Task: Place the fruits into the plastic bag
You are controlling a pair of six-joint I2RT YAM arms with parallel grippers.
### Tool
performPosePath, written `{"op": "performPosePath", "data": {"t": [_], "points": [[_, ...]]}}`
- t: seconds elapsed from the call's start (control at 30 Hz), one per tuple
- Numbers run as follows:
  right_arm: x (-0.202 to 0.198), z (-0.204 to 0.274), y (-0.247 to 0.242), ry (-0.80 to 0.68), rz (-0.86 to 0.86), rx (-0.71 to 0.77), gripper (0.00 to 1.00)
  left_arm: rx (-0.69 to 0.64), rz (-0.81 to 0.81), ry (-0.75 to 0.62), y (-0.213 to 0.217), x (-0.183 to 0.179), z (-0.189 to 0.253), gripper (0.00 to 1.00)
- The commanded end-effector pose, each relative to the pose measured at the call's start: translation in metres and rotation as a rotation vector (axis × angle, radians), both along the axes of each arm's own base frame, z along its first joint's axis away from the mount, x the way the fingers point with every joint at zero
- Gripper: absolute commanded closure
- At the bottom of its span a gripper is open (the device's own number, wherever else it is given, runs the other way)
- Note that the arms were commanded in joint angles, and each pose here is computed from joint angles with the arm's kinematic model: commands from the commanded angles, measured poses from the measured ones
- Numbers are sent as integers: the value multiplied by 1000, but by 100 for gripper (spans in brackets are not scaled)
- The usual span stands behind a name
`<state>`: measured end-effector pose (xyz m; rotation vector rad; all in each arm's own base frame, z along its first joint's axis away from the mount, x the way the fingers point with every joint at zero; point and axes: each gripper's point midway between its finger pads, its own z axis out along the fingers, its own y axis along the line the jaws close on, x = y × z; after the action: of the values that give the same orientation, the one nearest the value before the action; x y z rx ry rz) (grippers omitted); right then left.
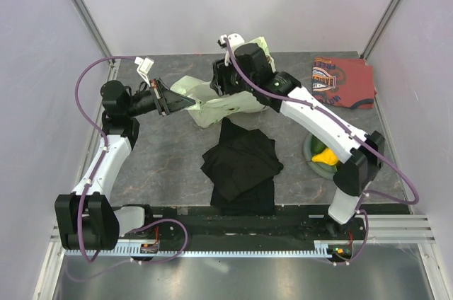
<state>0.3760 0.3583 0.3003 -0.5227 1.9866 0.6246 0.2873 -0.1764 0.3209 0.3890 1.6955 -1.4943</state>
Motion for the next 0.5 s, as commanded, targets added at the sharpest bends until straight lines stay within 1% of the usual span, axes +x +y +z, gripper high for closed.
{"op": "performPosePath", "data": {"t": [0.0,0.03,0.07,0.1,0.13,0.17,0.2,0.23,0.27,0.3,0.33,0.37,0.4,0.47], "points": [[31,-9,-4,7,-87,-72,47,19,-15,-89,1,-7,8,98],[47,-10,-1,5,-100,-75,47,20,-18,-89,1,-7,8,98],[52,-15,-1,24,-103,-91,47,19,-17,-88,1,-7,8,98],[66,-34,3,49,-107,-116,48,19,-17,-83,1,-6,7,98],[83,-7,1,7,-127,-69,47,18,-18,-82,1,-7,7,98],[92,-3,1,4,-131,-50,47,19,-21,-83,0,-7,7,98],[106,-14,4,20,-140,-40,47,18,-23,-80,0,-7,7,98],[118,7,2,-18,-149,12,47,19,-22,-83,0,-7,7,98],[127,14,6,-45,-145,50,47,19,-22,-83,0,-7,7,98],[137,11,8,-43,-139,82,46,19,-21,-82,0,-7,6,98],[139,10,13,-41,-115,110,46,19,-20,-77,0,-6,5,98],[147,19,17,-77,-108,162,46,18,-20,-77,0,-6,5,98],[152,17,15,-76,-107,179,46,19,-22,-76,-1,-6,4,98],[153,26,19,-89,-90,230,46,17,-20,-68,-1,-5,3,99]]}}
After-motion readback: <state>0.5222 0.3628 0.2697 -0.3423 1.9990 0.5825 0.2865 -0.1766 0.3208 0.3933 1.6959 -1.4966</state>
